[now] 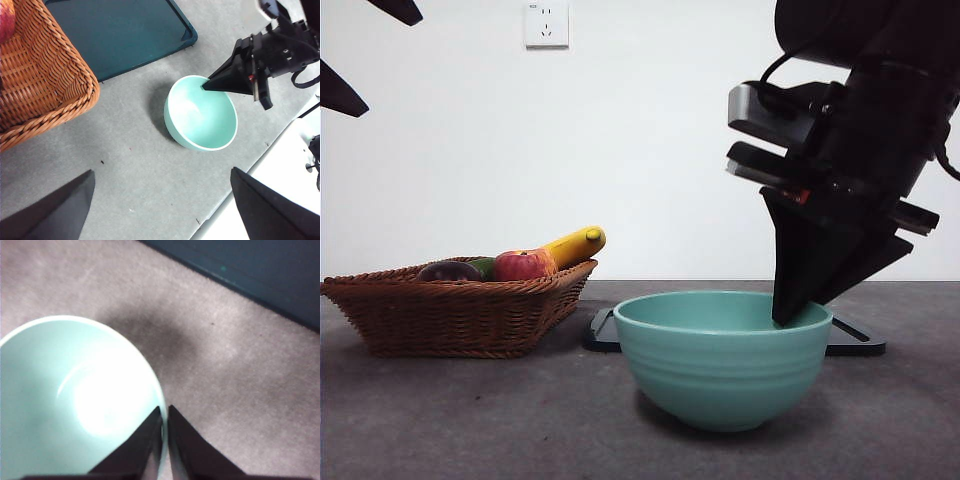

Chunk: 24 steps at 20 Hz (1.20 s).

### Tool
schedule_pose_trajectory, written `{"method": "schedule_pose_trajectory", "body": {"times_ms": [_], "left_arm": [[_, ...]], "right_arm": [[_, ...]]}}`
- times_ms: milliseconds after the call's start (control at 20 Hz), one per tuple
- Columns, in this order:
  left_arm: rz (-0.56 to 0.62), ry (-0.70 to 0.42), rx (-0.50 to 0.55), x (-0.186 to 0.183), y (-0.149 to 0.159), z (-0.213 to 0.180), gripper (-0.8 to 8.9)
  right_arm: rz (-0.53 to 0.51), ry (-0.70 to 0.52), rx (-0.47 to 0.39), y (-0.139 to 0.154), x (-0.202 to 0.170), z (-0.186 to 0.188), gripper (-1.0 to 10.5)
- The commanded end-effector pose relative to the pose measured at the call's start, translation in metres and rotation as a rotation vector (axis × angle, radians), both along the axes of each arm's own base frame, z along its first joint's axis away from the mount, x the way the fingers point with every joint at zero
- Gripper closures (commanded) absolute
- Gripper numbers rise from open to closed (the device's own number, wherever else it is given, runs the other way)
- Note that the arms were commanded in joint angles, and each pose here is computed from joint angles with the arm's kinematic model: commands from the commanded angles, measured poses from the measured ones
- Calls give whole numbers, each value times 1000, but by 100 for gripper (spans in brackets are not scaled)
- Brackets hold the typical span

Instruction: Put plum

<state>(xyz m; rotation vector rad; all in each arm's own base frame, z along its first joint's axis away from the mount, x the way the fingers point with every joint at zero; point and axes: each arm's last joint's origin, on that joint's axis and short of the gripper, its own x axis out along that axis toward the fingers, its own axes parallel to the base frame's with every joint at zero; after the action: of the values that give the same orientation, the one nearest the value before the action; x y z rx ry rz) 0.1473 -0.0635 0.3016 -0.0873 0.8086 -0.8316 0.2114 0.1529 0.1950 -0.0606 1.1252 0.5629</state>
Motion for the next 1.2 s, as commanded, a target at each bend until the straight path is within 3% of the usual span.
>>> {"method": "schedule_pose_trajectory", "body": {"times_ms": [50,450,650,850,1050,1200], "left_arm": [[-21,-23,-1,1,-1,3,380],[-21,-23,-1,1,-1,3,380],[-21,-23,-1,1,-1,3,380],[-21,-22,0,1,-1,3,380],[-21,-23,-1,1,-1,3,380],[-21,-24,-1,1,-1,3,380]], "right_arm": [[-1,5,-2,4,1,-1,936],[-4,32,-48,1,-2,-5,928],[-12,32,-44,1,-1,-4,688],[-14,10,-30,2,0,2,671],[-33,-77,-23,-3,-2,35,671],[-32,-181,32,-9,-6,72,671]]}}
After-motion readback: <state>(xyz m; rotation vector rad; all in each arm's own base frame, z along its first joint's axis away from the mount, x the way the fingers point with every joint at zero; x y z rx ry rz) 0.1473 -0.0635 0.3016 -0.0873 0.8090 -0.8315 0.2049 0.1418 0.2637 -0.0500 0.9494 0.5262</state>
